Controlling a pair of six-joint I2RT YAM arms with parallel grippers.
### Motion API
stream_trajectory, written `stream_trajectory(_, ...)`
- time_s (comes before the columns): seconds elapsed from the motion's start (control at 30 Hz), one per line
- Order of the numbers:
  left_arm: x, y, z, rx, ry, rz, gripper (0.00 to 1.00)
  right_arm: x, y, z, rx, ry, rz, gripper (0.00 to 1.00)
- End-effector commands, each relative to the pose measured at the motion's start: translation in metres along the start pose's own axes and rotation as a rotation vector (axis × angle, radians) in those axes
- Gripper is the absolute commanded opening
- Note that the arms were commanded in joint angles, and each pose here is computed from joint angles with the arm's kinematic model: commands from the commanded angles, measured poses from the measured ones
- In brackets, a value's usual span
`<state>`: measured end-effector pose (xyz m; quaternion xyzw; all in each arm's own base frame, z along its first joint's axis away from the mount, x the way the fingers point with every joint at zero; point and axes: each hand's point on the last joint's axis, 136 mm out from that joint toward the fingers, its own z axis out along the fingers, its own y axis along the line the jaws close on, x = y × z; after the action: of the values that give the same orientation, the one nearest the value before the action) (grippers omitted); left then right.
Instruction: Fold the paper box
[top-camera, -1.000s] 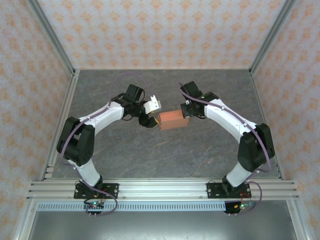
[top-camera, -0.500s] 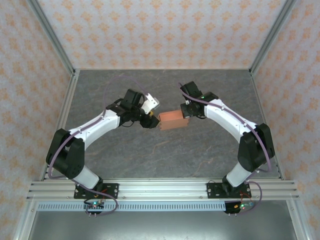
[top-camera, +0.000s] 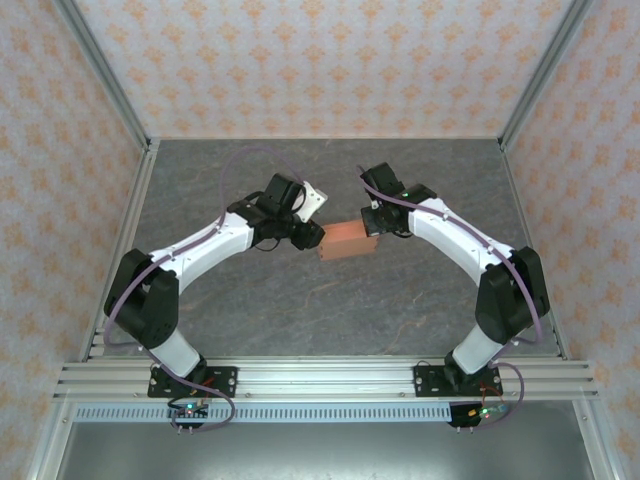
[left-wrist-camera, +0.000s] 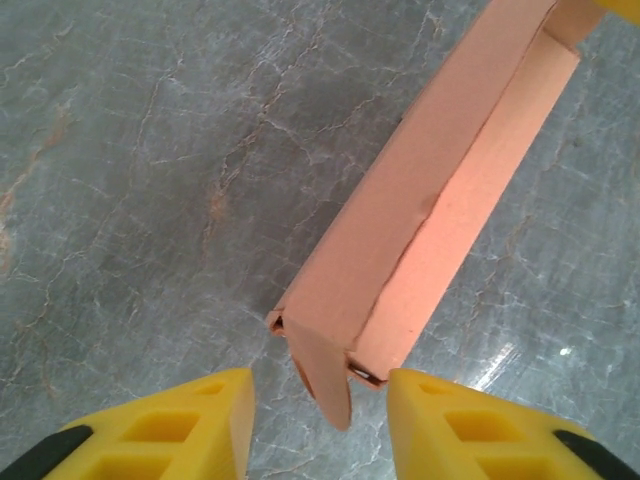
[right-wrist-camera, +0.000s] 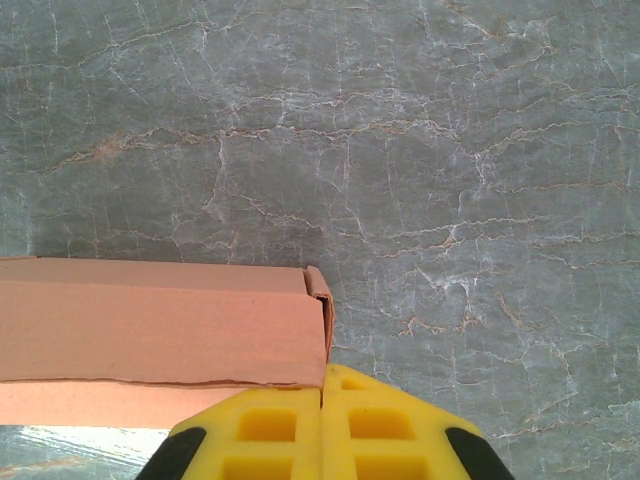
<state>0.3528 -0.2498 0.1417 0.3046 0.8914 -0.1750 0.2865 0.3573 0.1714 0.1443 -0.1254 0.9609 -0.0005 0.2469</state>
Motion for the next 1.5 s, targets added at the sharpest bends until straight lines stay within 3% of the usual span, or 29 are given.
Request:
stream_trajectory(0.0, -0.007, 0.004, -0.002, -0.038, 0.005, -0.015, 0.36, -0.003, -0.002, -0.009, 0.021, -0.009, 0.008, 0.00)
stream_trajectory(0.9, -0.009, 0.002, 0.006, -0.025, 0.035, -0.026, 0.13, -0.004, -0.002, -0.011, 0.019, -0.013, 0.012, 0.00)
stream_trajectory(1.23, -0.022, 0.000, 0.004, -0.030, -0.021, -0.158, 0.02, -0.003, -0.002, -0.011, 0.019, -0.020, 0.025, 0.00)
stream_trajectory(1.47, -0.027, -0.003, 0.007, -0.019, -0.055, -0.267, 0.00, -0.001, 0.000, -0.010, 0.014, -0.021, 0.031, 0.00)
